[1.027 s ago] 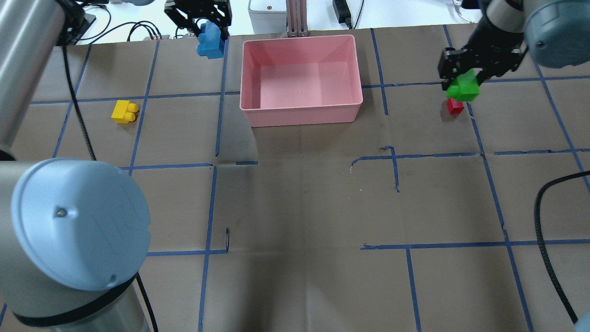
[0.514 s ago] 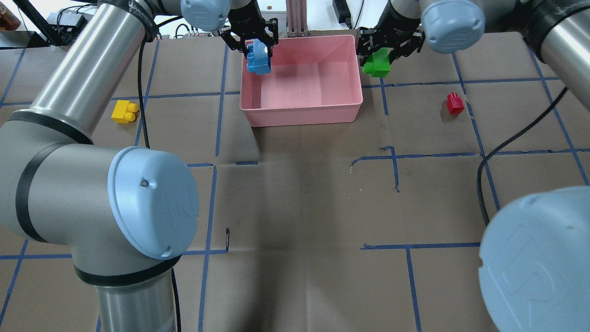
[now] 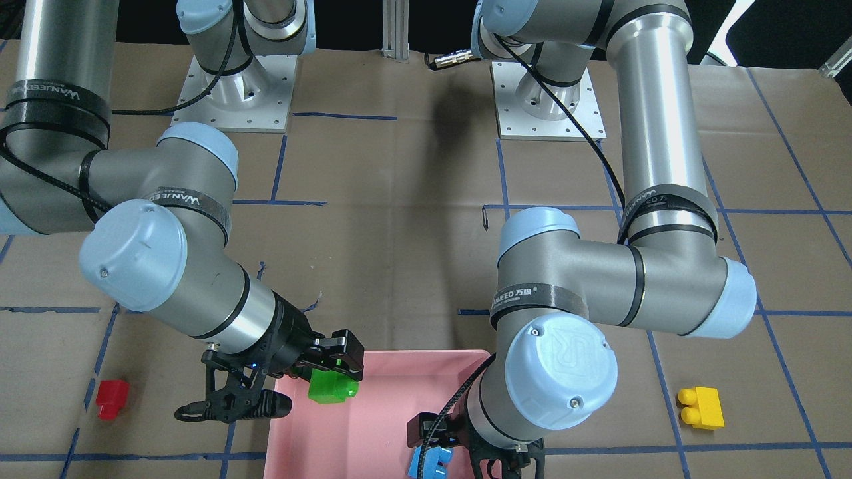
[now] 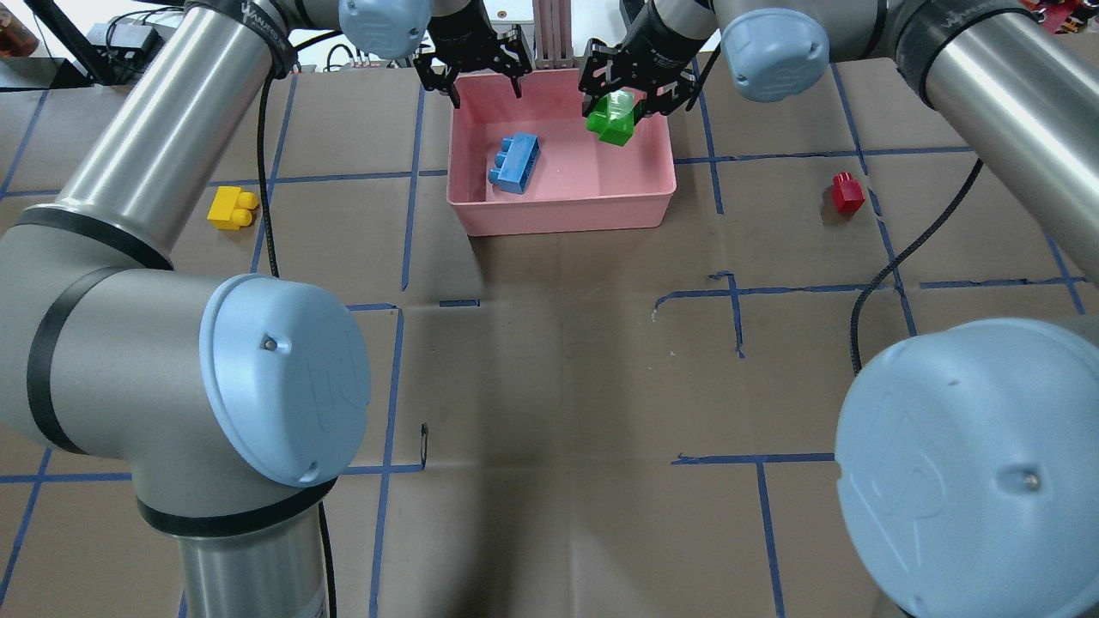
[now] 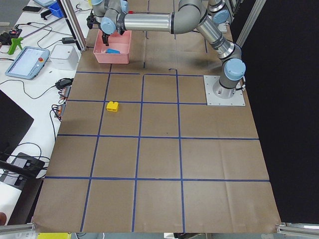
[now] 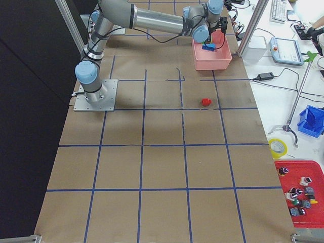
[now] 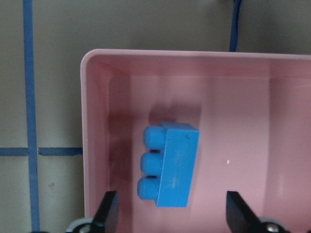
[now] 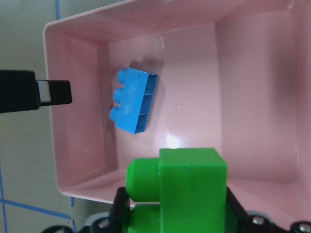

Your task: Put all blocks into box

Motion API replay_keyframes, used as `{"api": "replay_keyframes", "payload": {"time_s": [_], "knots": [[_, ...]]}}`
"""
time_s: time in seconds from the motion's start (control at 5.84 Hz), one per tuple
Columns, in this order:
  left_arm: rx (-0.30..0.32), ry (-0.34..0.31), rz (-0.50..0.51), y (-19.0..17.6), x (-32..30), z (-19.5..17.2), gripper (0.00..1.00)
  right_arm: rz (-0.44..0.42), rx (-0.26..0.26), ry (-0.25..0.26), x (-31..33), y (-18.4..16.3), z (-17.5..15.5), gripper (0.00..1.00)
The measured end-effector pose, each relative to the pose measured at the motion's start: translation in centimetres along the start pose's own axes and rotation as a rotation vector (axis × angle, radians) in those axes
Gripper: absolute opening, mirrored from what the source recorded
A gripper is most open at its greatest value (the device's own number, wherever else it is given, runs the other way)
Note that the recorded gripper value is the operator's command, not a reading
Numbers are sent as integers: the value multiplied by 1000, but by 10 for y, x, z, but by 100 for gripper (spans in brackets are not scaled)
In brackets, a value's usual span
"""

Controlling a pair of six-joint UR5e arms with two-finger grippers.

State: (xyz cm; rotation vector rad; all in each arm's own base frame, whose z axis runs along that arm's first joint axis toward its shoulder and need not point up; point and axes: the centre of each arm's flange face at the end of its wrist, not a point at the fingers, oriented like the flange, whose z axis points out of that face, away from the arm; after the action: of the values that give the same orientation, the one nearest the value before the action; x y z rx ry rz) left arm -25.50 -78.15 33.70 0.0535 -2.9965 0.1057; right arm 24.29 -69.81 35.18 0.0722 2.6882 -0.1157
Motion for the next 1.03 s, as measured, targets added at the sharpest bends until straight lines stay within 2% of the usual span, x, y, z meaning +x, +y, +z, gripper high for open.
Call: {"api": "replay_keyframes", "payload": {"time_s": [0.17,0.51,0.68,0.86,1.03], "knots": [[16,2,-7,3,-17,-36,99,6,-5,-19,-1,0,2,100],[-11,-14,23,8,-94,-99,99,0,-3,-25,0,-5,4,99],[-28,-22,58,8,-145,-114,99,-35,16,12,12,-9,-7,99],[-45,-50,98,9,-202,-120,99,-93,40,112,44,-14,-31,99],[-66,-100,144,15,-255,-126,99,-131,36,243,84,-16,-63,95]]}}
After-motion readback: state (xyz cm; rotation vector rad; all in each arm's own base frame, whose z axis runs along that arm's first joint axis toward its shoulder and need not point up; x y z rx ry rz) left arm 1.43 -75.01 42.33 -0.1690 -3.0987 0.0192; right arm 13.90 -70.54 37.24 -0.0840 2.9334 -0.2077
